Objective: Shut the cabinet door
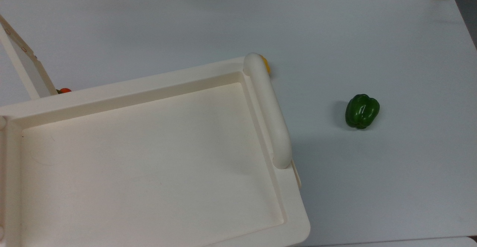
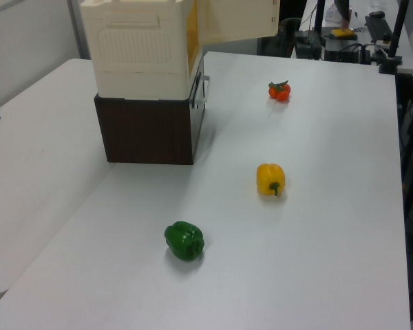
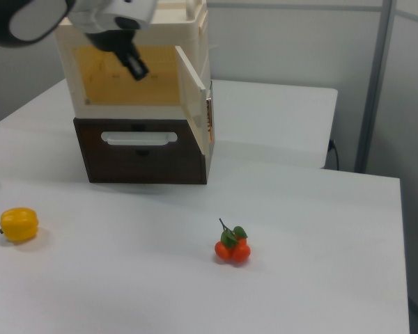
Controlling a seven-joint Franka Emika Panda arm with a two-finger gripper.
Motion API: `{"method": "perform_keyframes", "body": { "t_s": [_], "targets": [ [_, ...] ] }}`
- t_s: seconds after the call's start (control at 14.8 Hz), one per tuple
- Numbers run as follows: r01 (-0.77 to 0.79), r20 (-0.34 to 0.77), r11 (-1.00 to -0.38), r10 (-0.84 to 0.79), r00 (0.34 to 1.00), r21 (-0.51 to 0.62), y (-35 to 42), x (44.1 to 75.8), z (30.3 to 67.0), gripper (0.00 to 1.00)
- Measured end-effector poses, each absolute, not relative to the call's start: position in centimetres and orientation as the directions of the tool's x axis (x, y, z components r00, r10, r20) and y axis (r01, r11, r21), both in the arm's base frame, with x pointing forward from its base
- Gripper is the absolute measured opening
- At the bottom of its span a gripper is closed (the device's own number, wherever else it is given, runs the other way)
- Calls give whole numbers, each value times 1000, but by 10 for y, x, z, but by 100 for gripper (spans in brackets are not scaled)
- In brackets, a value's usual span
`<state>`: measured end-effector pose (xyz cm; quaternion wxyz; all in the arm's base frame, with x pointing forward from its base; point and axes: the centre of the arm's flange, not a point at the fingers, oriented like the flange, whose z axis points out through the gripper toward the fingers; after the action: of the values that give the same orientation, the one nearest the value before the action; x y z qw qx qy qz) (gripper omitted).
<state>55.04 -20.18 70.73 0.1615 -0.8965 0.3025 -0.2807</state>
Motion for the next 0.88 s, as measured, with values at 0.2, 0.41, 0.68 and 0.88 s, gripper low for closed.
{"method": "perform_keyframes", "body": {
  "t_s": [0.2, 0.41, 0.68, 0.88],
  "targets": [
    [-470, 489, -694, -719, 494, -546, -249, 546, 714, 1],
    [-457, 547, -656, -754, 362, -601, -267, 563, 695, 1],
    [-452, 561, -639, -767, 312, -622, -281, 587, 650, 1],
    [-467, 551, -638, -768, 326, -613, -281, 595, 633, 1]
  ]
}}
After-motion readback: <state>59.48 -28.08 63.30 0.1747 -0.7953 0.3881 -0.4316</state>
